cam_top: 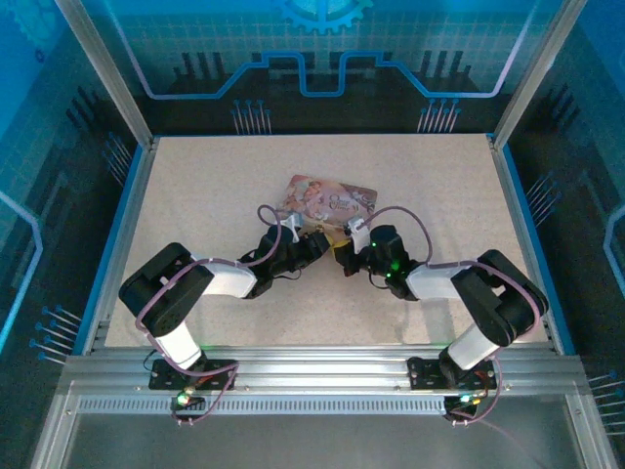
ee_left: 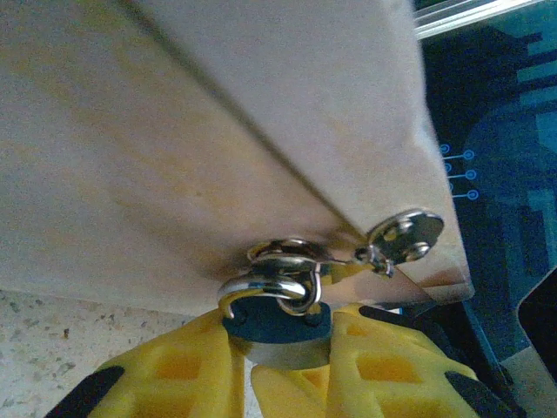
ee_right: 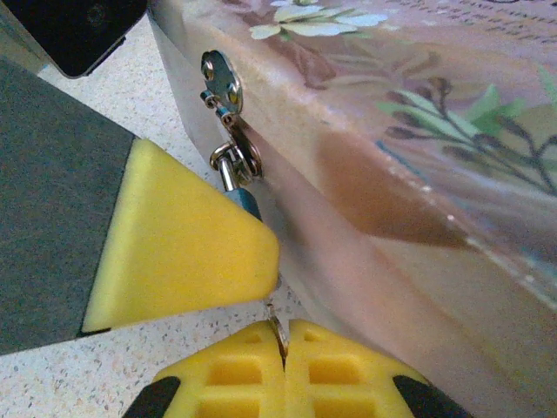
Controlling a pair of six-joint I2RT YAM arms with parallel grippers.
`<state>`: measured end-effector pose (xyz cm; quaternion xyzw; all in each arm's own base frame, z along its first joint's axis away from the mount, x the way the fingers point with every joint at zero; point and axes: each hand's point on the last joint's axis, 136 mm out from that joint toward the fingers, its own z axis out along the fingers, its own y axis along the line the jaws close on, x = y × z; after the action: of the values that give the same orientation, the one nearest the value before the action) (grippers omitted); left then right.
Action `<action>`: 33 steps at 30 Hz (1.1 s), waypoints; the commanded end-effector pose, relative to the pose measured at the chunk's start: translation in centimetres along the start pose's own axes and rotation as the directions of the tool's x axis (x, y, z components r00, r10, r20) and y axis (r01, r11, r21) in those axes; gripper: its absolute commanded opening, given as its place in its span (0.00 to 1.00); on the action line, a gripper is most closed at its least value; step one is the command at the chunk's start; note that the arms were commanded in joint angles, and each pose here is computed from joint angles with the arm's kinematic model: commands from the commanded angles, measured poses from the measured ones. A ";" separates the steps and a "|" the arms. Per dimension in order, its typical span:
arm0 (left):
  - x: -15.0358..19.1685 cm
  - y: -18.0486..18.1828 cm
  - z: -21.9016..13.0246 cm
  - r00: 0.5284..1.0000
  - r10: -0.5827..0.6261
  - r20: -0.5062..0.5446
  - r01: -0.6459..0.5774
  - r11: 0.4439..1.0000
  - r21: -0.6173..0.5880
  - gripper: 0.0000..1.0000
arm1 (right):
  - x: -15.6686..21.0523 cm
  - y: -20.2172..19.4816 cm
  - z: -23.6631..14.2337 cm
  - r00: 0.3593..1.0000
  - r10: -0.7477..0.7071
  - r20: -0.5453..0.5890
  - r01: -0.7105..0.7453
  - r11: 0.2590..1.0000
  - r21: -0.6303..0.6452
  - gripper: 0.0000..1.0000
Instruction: Unlock a padlock with a key
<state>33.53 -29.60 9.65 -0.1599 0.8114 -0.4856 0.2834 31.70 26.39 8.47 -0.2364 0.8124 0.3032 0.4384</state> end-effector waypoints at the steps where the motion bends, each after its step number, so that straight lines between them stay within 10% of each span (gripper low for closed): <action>1: 2.6 -3.0 0.2 0.993 0.031 -0.110 -0.019 0.994 0.103 0.14 | -8.4 1.6 -0.3 0.960 -0.074 0.270 0.096 0.993 -0.069 0.00; 23: 2.2 -2.7 0.2 0.996 -0.005 -0.088 0.013 0.996 0.088 0.13 | -5.1 1.0 -0.1 0.980 -0.064 0.191 0.083 0.992 -0.095 0.07; 33: 2.3 -1.8 0.7 0.996 -0.024 -0.088 0.030 0.998 0.063 0.12 | -2.7 1.2 -1.1 0.988 -0.071 0.139 0.086 0.991 -0.106 0.27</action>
<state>33.42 -29.93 9.61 -0.1696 0.8088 -0.4886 0.2800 31.23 26.75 9.00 -0.2607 0.7837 0.3418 0.4484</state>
